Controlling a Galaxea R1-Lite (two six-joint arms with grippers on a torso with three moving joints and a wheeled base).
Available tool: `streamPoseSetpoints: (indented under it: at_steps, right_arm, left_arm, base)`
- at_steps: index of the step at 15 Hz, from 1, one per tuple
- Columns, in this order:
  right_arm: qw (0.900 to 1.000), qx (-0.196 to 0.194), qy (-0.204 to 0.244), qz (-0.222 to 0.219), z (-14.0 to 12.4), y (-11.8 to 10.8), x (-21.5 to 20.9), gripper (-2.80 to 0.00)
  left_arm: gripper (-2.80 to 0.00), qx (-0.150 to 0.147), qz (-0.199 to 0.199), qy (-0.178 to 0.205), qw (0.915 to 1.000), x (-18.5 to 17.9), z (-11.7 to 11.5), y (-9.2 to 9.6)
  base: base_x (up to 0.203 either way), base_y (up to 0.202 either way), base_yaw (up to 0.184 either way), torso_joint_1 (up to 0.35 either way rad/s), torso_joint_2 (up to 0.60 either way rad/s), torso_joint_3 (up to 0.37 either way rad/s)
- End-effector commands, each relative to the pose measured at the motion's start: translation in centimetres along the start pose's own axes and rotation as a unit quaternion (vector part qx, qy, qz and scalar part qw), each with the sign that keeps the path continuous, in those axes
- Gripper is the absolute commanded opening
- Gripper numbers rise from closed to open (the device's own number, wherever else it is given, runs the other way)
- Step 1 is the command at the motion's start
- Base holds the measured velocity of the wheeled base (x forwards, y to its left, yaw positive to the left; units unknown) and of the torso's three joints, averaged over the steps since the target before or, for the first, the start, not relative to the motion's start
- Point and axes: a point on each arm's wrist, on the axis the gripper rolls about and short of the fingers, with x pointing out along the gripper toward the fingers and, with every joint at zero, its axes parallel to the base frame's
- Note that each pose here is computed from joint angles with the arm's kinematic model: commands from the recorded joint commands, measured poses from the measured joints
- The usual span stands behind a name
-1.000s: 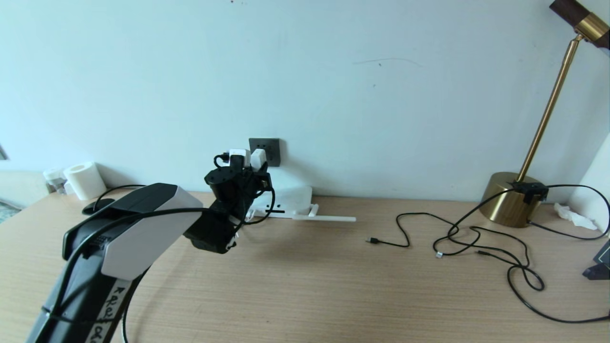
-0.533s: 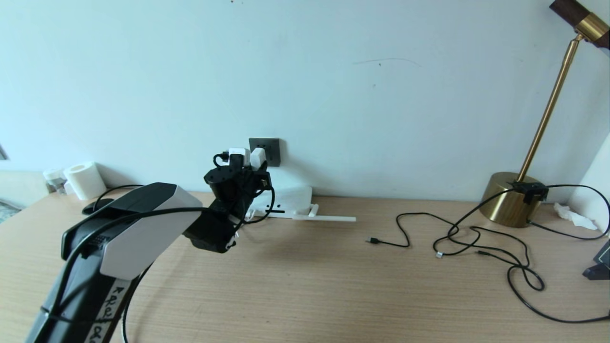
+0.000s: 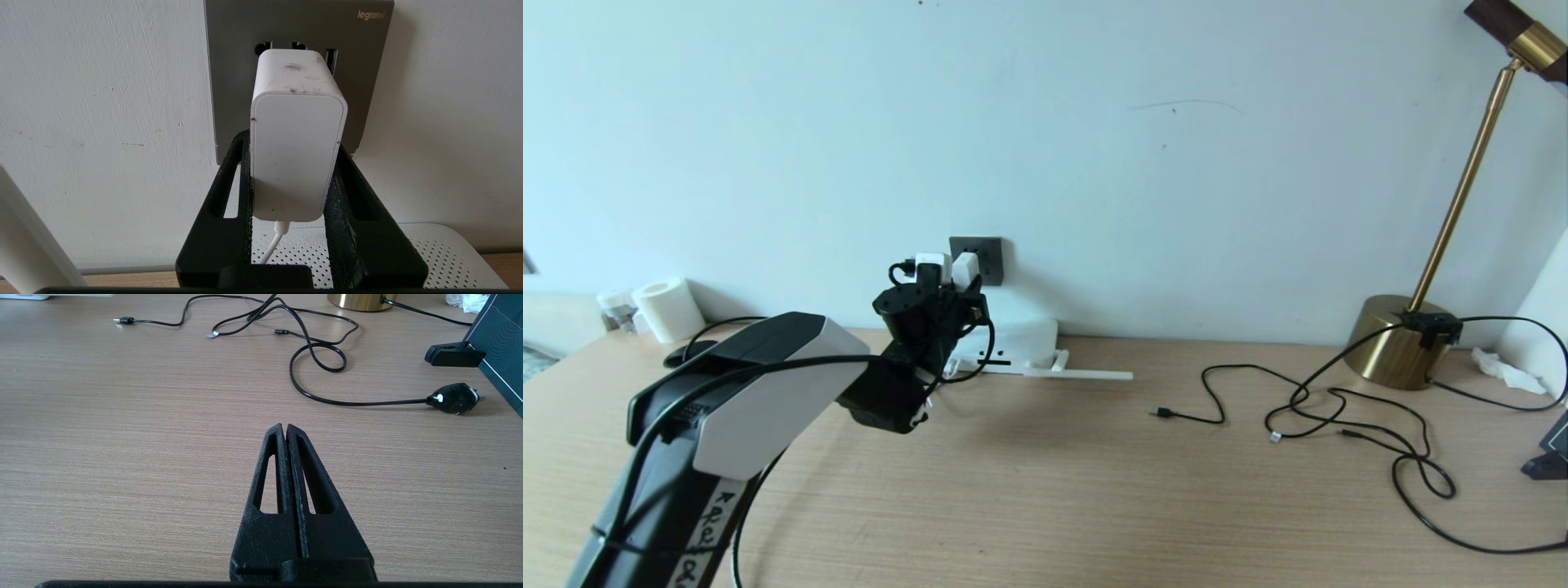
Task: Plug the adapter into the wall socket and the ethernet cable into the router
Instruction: Plug plug into socket
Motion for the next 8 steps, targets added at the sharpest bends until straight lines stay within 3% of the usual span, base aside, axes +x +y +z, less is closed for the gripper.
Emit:
streamPoseSetpoints:
  at_steps: [1,8]
  right_arm:
    - [1.0,0.0,0.001,0.0,-0.01,0.0,0.01,-2.8]
    - [1.0,0.0,0.001,0.0,-0.01,0.0,0.01,-2.8]
  left_arm:
    - [-2.8,0.0,0.001,-0.004,1.0,0.01,0.16,0.02]
    - [-2.8,0.0,0.001,-0.007,1.0,0.05,0.43,0.02]
  base:
    - [0.0,0.0,0.0,0.0,0.0,0.0]
    - [0.0,0.0,0.0,0.0,0.0,0.0]
